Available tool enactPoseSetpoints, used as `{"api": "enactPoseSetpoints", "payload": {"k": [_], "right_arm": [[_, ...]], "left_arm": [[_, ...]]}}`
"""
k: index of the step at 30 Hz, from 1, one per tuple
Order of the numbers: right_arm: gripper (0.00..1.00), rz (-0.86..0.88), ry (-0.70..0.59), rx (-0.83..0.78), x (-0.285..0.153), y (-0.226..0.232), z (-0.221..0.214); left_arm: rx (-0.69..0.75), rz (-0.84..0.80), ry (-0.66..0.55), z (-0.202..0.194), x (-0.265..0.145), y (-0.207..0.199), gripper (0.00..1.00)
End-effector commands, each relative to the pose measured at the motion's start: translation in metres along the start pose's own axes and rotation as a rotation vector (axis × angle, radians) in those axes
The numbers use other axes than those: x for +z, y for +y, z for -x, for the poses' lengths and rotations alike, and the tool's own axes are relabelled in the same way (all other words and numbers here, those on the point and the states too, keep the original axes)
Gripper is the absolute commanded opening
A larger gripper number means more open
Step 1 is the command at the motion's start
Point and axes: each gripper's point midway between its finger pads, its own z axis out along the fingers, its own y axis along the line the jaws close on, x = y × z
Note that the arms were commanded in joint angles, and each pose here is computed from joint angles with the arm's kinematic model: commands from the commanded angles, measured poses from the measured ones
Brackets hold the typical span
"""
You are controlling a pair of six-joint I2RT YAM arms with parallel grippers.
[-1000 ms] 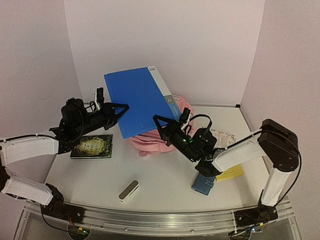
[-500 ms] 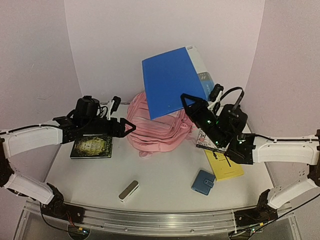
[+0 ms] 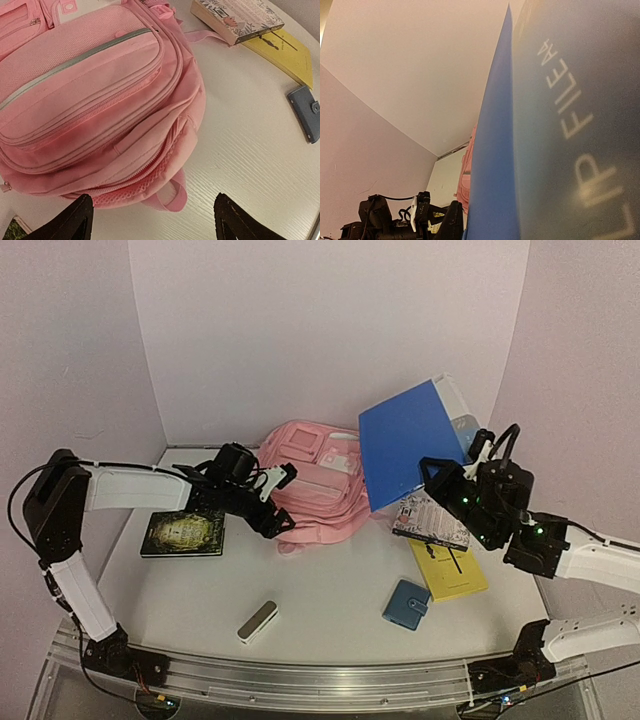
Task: Pack the student bag
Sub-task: Place the files in the student bag.
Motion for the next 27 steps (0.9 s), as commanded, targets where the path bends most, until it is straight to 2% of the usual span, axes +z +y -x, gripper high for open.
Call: {"api": "enactPoseSetpoints", "payload": {"k": [1, 8, 16, 22, 27], "right_arm": [[0.0, 0.018, -0.019, 0.048, -0.012, -0.002, 0.01], [0.0, 0.016, 0.004, 0.074, -0.017, -0.012, 0.002], [0.0, 0.008, 0.019, 0.088, -0.019, -0.019, -0.005], [0.0, 0.004, 0.038, 0.089, -0.018, -0.023, -0.012], [0.0, -0.01, 0.047, 0.089, -0.018, -0.028, -0.016]], "left_arm": [[0.145, 0.085, 0.026, 0.014, 0.012, 0.014, 0.8], [0.188, 0.128, 0.092, 0.008, 0.028, 0.026, 0.6], [0.209, 0.166, 0.142, 0.001, 0.045, 0.036, 0.53], [0.213, 0.197, 0.14, 0.009, 0.05, 0.042, 0.41], [0.212, 0.188, 0.115, 0.02, 0.047, 0.039, 0.25]]}}
